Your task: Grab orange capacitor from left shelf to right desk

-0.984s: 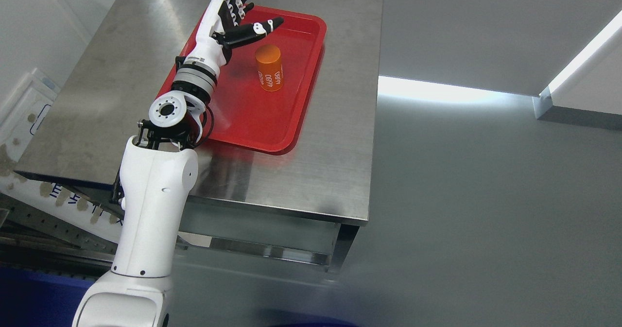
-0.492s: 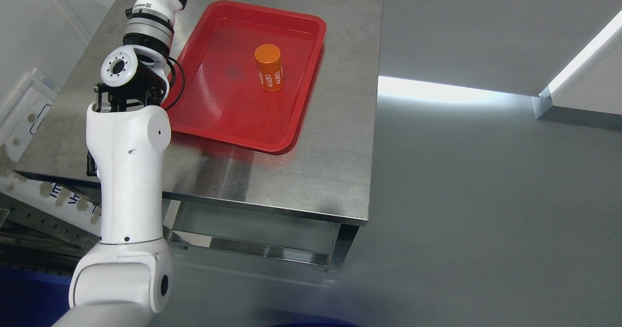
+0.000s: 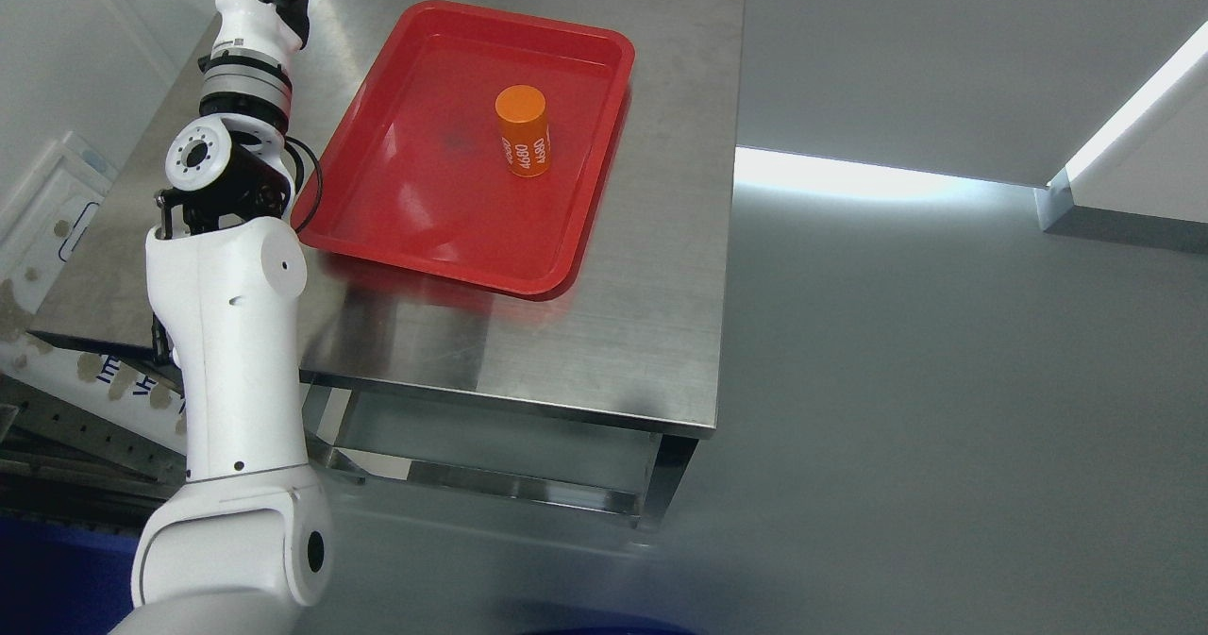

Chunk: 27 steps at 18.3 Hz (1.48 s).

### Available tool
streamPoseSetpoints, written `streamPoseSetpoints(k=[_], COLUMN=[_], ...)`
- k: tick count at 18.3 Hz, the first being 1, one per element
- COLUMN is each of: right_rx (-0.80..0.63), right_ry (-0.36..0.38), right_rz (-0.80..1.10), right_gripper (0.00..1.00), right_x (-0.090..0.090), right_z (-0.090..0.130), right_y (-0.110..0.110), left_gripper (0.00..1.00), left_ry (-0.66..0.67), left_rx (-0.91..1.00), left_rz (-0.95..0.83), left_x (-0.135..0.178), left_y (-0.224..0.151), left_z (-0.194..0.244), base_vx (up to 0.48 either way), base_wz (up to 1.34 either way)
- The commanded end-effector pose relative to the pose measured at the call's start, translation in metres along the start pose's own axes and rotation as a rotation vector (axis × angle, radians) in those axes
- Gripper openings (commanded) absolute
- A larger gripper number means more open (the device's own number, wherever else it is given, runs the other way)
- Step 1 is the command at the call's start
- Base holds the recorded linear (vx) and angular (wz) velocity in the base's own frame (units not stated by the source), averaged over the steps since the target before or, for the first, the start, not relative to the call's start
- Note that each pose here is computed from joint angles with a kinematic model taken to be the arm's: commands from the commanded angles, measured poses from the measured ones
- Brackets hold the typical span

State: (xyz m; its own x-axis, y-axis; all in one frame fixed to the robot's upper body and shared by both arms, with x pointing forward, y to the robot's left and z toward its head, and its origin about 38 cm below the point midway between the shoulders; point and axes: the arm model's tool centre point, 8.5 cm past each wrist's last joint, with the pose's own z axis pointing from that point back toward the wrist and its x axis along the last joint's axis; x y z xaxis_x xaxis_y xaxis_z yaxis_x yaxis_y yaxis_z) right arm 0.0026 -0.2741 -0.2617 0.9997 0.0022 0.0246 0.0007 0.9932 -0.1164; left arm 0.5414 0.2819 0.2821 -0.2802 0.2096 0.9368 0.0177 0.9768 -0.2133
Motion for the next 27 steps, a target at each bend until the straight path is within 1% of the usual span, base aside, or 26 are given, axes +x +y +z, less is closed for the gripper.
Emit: streamPoseSetpoints(k=[1,3,9,12,13,17,22,27], right_rx=[-0.018,-0.018,-0.018,-0.018,-0.018,-0.018,-0.018,-0.018], right_ry=[0.003,0.003,0.003,0.003,0.003,0.003,0.003,0.003], right_rz=[-0.007,-0.007,-0.007,-0.007,-0.007,-0.007,-0.007,-0.007], right_gripper=[1.0,1.0,1.0,1.0,1.0,1.0,1.0,1.0], right_x=[-0.007,-0.007,-0.007,-0.007,-0.007,-0.007,-0.007,-0.007], right_z=[0.0,0.0,0.0,0.0,0.0,0.0,0.0,0.0], right_y=[-0.011,-0.011,-0.011,-0.011,-0.011,-0.011,-0.011,-0.011], left_gripper=[1.0,1.0,1.0,1.0,1.0,1.0,1.0,1.0], left_ry=[0.077,0.091,0.106,0.124,0.128,0.143,0.147,0.15], left_rx=[0.079,0.082,0.083,0.08,0.085,0.1,0.125,0.126], left_rz=[-0.017,-0.02,-0.027,-0.047,-0.068,-0.11,-0.107,-0.104], left_x=[-0.03,-0.037,-0.038,-0.042,-0.043,-0.039,-0.036,-0.038], left_y=[0.034,0.036,0.039,0.042,0.049,0.065,0.075,0.075], left_z=[0.013,0.018,0.021,0.031,0.037,0.046,0.053,0.055], base_vx=[0.0,0.0,0.0,0.0,0.0,0.0,0.0,0.0], base_wz=[0.0,0.0,0.0,0.0,0.0,0.0,0.0,0.0])
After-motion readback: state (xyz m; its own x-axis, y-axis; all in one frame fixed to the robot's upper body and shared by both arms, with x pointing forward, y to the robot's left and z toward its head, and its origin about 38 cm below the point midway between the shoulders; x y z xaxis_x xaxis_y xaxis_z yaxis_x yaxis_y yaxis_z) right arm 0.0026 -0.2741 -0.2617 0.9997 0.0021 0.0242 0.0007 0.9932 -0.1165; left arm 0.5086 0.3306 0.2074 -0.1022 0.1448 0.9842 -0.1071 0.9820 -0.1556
